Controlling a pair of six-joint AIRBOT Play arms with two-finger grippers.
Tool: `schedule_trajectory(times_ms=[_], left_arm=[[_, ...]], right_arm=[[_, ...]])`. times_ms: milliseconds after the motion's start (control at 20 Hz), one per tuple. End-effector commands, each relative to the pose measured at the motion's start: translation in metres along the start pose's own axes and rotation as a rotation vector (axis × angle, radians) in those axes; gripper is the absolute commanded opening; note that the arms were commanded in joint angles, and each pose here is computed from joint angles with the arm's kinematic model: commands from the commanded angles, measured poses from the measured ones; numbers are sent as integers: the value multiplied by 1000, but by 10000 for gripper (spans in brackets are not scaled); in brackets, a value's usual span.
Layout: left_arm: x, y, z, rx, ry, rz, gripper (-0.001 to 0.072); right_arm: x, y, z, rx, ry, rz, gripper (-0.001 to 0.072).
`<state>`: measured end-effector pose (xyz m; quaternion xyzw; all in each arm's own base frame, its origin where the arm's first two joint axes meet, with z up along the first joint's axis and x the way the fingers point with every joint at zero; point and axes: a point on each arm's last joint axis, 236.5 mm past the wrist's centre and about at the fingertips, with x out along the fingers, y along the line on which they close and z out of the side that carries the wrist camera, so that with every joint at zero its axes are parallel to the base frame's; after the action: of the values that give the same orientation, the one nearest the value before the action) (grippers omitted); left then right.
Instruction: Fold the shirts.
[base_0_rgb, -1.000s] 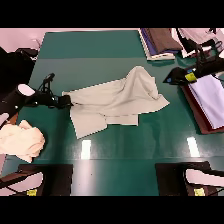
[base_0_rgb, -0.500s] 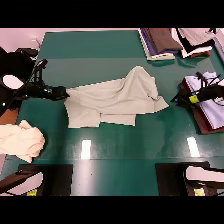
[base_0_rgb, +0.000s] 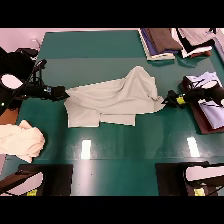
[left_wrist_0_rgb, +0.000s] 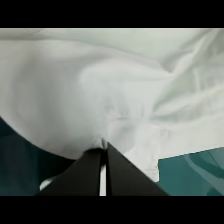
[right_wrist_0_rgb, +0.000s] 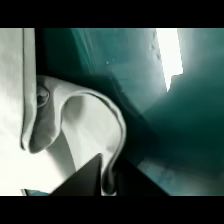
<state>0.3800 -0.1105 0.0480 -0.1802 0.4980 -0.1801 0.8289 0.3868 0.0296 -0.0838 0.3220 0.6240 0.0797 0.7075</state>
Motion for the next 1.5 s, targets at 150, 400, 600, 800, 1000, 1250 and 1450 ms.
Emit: schedule_trajectory(times_ms=[150,400,600,800,1000,1250,1450], left_arm=[[-45,-28,24,76,-119,-16,23],[-236,-143,99,327,-603,-78,23],[-408,-236,96,495,-973,-136,23],[-504,-283,62,559,-1177,-193,22],[-527,-291,52,586,-1238,-193,21],[-425,-224,99,477,-974,-28,23],[-257,-141,125,300,-558,5,24]], right_arm=[[-57,60,18,-241,-116,42,20],[-266,173,31,-559,-595,44,20],[-435,254,-26,-765,-1051,-1,20],[-516,283,-93,-817,-1284,-60,19],[-542,285,-109,-794,-1333,-116,19],[-476,247,-47,-685,-1062,-55,18],[-333,193,16,-600,-647,-88,19]])
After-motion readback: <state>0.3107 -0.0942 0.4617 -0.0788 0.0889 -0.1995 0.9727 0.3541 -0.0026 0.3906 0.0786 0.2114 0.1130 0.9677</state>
